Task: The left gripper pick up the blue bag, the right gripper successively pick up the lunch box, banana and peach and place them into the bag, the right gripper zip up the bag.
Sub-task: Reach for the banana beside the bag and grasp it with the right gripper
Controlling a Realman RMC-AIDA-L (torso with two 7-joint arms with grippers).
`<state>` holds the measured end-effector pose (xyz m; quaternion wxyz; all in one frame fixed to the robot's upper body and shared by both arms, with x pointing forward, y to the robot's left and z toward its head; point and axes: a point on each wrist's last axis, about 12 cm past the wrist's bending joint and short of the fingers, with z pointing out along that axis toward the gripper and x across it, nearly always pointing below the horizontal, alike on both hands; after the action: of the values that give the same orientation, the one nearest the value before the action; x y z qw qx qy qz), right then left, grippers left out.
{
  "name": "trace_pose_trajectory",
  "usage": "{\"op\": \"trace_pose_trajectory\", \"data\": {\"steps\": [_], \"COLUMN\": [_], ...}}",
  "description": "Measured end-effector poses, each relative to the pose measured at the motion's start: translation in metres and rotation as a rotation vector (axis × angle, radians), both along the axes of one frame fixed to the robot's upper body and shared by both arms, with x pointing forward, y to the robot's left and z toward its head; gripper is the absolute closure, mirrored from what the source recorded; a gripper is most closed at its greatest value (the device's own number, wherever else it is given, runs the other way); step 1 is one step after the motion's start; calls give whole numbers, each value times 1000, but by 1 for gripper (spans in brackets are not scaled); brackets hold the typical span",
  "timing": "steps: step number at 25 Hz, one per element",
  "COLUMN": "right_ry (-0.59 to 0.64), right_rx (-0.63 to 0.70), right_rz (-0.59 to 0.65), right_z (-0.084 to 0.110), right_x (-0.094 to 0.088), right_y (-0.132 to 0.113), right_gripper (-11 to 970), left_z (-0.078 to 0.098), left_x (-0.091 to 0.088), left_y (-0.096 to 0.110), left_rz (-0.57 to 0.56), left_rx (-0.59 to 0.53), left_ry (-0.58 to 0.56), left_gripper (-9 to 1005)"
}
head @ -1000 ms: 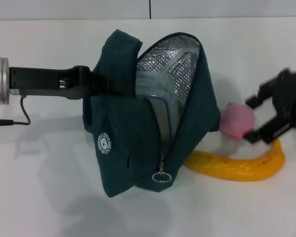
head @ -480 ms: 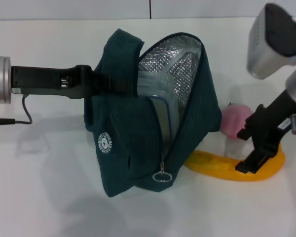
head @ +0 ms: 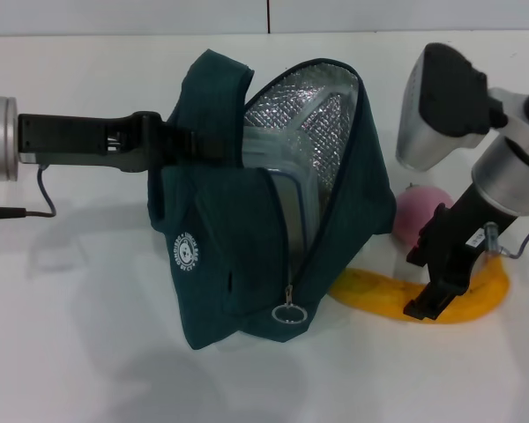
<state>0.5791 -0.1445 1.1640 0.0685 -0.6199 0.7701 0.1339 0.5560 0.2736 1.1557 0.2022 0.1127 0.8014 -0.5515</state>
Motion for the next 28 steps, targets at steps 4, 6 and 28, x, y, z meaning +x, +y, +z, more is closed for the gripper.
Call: {"op": "trace_pose_trajectory", "data": {"steps": [4, 6, 28], "right_ry": [0, 2, 31], "right_rx": [-8, -12, -13], "right_rz": [11, 11, -4], "right_z": [-6, -8, -17], "right_x": [-1, -1, -1], "right_y": [4, 5, 8], "right_gripper": [134, 210, 381], "left_z": [1, 2, 1], "left_x": [1, 2, 2], "left_y": [-1, -2, -1], "left_rz": [-2, -5, -3], "left_rx": [0, 0, 0], "left_ry": [-2, -5, -4], "left_gripper": [965, 965, 965]}}
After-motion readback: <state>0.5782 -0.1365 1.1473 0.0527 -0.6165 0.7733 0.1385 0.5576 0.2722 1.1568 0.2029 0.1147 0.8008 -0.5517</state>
